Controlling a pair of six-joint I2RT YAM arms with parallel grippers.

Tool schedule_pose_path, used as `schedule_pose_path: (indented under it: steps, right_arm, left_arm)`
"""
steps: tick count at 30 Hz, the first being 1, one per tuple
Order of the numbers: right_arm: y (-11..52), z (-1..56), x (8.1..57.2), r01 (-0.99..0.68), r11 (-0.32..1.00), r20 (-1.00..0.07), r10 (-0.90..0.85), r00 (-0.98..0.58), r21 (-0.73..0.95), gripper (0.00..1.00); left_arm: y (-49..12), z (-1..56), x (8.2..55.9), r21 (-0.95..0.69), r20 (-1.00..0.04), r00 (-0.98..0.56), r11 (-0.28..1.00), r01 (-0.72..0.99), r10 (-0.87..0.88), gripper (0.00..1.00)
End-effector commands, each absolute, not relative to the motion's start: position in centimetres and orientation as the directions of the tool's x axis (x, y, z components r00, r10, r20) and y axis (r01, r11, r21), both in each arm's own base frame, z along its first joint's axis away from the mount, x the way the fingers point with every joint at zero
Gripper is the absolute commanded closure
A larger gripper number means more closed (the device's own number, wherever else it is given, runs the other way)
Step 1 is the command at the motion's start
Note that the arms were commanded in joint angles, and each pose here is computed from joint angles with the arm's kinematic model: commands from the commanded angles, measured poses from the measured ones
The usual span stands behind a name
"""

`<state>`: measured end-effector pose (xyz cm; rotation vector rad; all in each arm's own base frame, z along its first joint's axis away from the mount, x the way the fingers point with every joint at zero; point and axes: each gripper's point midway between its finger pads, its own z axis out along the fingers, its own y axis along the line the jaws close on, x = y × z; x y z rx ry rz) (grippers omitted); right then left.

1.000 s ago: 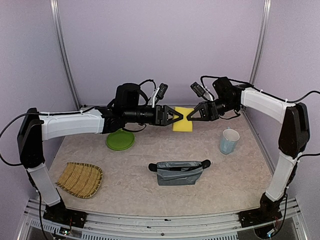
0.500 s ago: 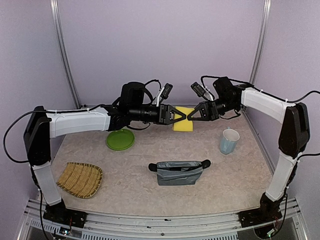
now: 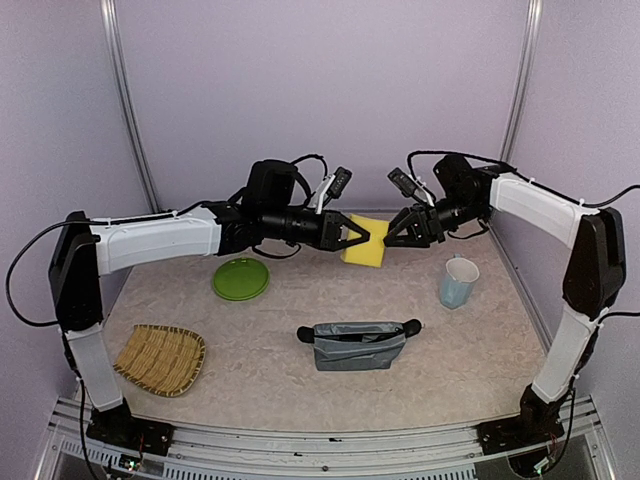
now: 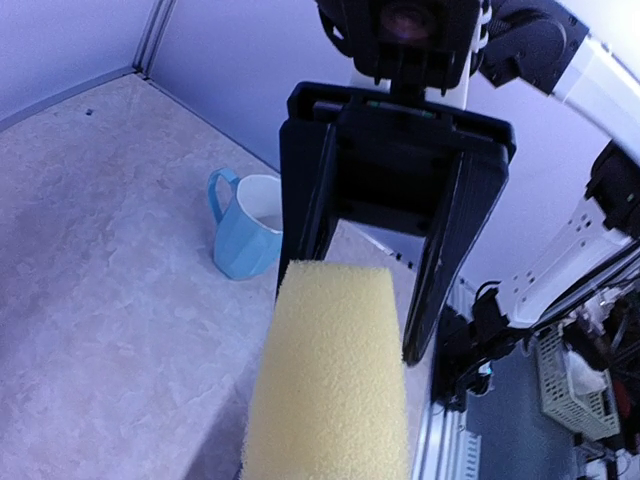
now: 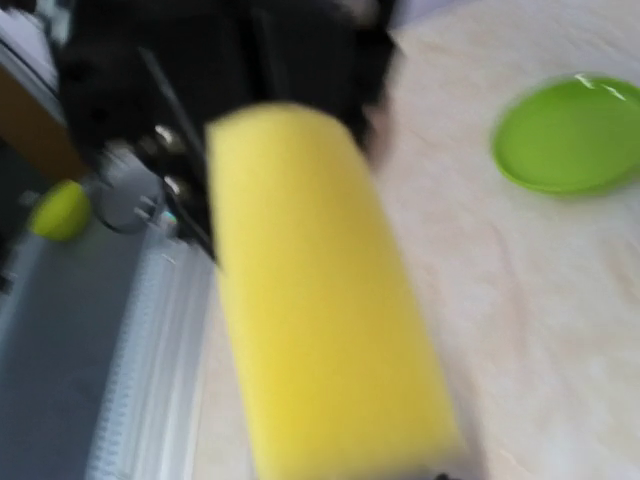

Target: Sort the hair-cutting tools

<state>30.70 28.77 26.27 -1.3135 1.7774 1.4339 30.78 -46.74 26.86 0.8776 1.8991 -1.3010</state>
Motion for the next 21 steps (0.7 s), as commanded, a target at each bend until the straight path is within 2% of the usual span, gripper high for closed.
schedule_pose_path:
  steps: [1,4,8,15,21]
  right_arm:
    - [25.1,22.2,29.3,-0.939,0.104,-0.79,-0.514,-0.334,0.328,0.51]
    - [24.2,19.4,28.8,-0.953,0.167,-0.762,-0.573,-0.301,0.251,0.47]
    - [25.8,17.0,28.5,-0.975,0.197,-0.702,-0.679,-0.214,0.107,0.45]
    - [29.2,14.1,27.4,-0.992,0.123,-0.619,-0.777,-0.115,0.03,0.45]
    - [31.3,11.9,25.8,-0.999,0.044,-0.541,-0.84,-0.032,-0.009,0.41]
  left_arm:
    - [-45.0,26.1,28.7,-0.216,-0.868,-0.353,0.373,0.902,0.349,1.0]
    - [-43.0,24.7,28.5,-0.1,-0.852,-0.302,0.435,0.895,0.426,1.0]
    - [-39.3,23.4,29.2,-0.088,-0.843,-0.345,0.528,0.845,0.413,1.0]
    - [-34.1,26.5,30.6,-0.048,-0.907,-0.331,0.715,0.698,0.261,1.0]
    - [-32.6,29.6,29.7,-0.02,-0.938,-0.273,0.752,0.659,0.215,1.0]
